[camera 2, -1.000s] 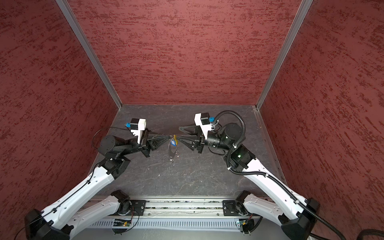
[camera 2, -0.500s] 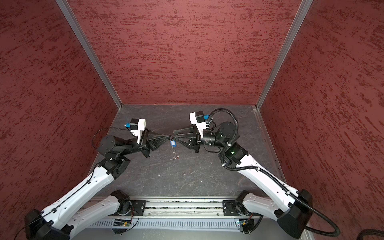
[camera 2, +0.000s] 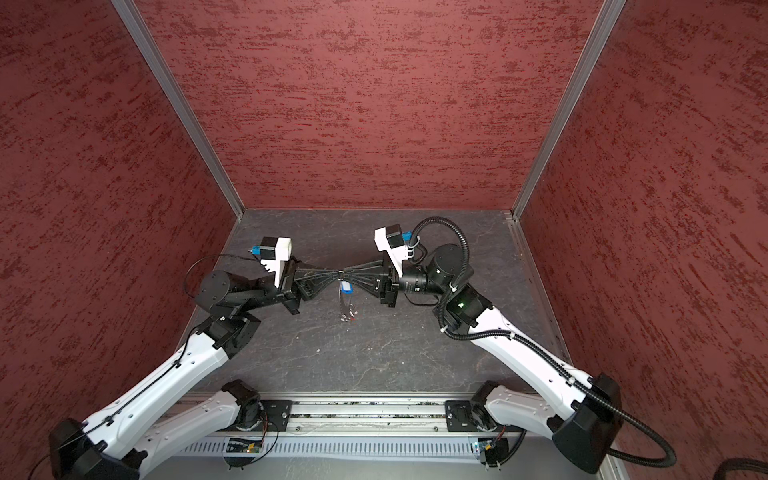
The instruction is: Remove the keys from the keyring
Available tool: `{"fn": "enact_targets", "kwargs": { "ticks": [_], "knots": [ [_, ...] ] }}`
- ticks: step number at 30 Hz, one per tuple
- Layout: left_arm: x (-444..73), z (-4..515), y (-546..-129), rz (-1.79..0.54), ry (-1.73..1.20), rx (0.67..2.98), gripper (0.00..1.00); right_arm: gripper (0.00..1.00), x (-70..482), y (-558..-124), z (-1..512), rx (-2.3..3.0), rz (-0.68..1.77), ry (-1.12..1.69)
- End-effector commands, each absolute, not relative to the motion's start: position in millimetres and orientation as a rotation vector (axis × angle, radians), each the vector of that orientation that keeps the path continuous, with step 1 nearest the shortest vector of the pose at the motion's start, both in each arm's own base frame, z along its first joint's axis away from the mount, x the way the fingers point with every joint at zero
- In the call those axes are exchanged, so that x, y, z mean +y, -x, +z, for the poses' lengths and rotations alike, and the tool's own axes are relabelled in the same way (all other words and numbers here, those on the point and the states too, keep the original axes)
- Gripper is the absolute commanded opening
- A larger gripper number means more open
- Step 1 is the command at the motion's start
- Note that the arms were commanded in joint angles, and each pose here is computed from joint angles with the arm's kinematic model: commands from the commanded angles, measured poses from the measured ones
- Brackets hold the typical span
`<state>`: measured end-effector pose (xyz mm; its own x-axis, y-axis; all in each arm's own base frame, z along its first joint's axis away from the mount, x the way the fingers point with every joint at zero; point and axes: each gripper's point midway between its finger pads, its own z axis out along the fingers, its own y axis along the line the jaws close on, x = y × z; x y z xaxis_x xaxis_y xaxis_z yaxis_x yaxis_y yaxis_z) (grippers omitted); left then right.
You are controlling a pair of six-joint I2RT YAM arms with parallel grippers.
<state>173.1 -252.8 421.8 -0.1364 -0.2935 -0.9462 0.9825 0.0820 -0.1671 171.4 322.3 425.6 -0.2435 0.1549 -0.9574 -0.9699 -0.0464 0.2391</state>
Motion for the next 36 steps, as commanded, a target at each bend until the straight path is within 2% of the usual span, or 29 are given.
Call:
{"fn": "enact_targets", "kwargs": {
  "ticks": [1, 8, 12, 14, 16, 19, 29, 36],
  "knots": [
    [-248.5, 427.3, -172.1, -1.339, -0.829, 1.109, 0.0, 0.11, 324.4, -166.3, 424.4, 1.23, 1.494, 1.009],
    [-248.5, 426.4, -173.0, -1.34, -0.822, 1.116, 0.0, 0.0, 323.2, -168.4, 424.4, 1.236, 1.47, 0.994],
    [-247.6, 425.7, -175.5, -1.336, -0.803, 1.142, 0.0, 0.0, 321.5, -171.2, 421.2, 1.281, 1.43, 0.991],
    [-246.7, 423.9, -177.5, -1.333, -0.794, 1.163, 0.18, 0.0, 319.7, -170.7, 417.6, 1.318, 1.392, 1.017],
    [-245.2, 423.5, -178.2, -1.33, -0.791, 1.177, 0.3, 0.0, 317.8, -171.1, 412.3, 1.367, 1.34, 1.056],
    [-247.3, 417.3, -179.3, -1.335, -0.803, 1.232, 0.37, 0.0, 315.1, -174.2, 406.5, 1.439, 1.263, 1.105],
    [-260.0, 406.0, -172.3, -1.343, -0.902, 1.325, 0.37, 0.0, 315.8, -176.9, 402.4, 1.563, 1.171, 1.252],
    [-261.9, 404.0, -170.0, -1.359, -0.929, 1.33, 0.21, 0.0, 315.5, -179.3, 403.8, 1.595, 1.131, 1.286]
  ]
}}
